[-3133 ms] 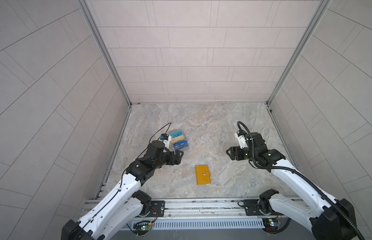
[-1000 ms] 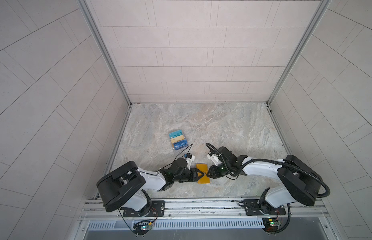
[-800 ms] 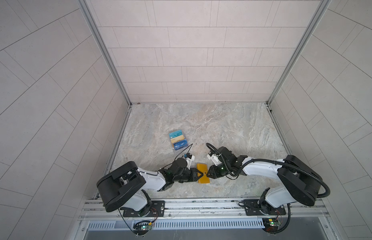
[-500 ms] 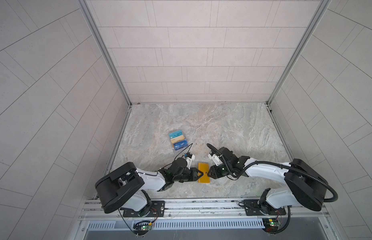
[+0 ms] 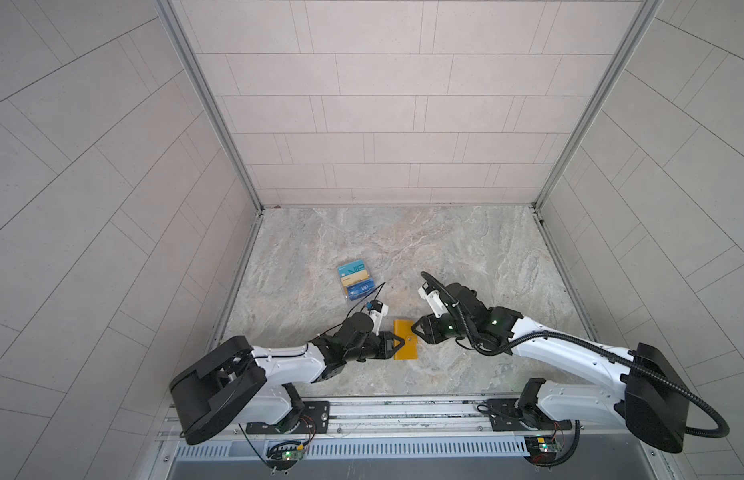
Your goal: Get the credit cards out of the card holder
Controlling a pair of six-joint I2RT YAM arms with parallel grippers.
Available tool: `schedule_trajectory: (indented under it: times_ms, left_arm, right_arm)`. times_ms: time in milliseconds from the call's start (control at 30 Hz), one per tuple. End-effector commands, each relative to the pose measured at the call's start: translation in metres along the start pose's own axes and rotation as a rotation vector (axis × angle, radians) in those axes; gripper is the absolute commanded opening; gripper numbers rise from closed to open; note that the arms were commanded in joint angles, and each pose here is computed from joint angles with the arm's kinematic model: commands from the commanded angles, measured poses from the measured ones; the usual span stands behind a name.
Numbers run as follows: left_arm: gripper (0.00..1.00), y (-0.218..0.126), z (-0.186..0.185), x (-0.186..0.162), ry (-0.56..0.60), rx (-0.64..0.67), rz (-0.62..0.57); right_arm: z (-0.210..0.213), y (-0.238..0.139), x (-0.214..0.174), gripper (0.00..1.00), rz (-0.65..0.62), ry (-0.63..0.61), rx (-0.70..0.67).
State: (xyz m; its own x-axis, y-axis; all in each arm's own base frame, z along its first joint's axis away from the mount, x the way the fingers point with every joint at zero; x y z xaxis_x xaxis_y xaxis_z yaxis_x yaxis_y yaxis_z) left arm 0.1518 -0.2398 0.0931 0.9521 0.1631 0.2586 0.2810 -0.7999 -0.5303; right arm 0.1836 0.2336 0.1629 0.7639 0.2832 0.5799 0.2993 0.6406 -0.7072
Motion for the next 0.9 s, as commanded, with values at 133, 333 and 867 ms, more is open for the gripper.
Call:
schedule_trajectory:
  times_ms: [133,333,867]
  left_arm:
    - [0.00,-0.007,-0.019,0.012,0.057,-0.034,-0.065]
    - [0.00,-0.012,-0.021,0.013,0.073,-0.034,-0.075]
    - [0.00,-0.022,-0.026,0.012,0.110,-0.050,-0.090]
  right_arm:
    - [0.010,0.013,0.002,0.39,0.015,0.003,-0.022]
    - [0.014,0.024,0.001,0.38,0.026,0.009,-0.024]
    - [0.013,0.043,0.003,0.36,0.019,0.048,-0.051]
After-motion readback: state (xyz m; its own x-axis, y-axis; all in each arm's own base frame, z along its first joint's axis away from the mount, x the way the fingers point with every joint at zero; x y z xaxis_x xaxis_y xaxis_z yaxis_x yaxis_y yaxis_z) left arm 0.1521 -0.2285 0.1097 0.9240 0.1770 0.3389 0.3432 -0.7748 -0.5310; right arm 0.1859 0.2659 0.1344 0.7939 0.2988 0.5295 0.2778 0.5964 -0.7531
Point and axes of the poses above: each gripper's point midway between its finger pads, its own y axis out along the fingers, its own z axis along the line the jaws close on, x = y × z, the point moved 6 cm from there along -y, back along the fingers, and after that the axes turned 10 degrees about -y, right-handed, at the moved point
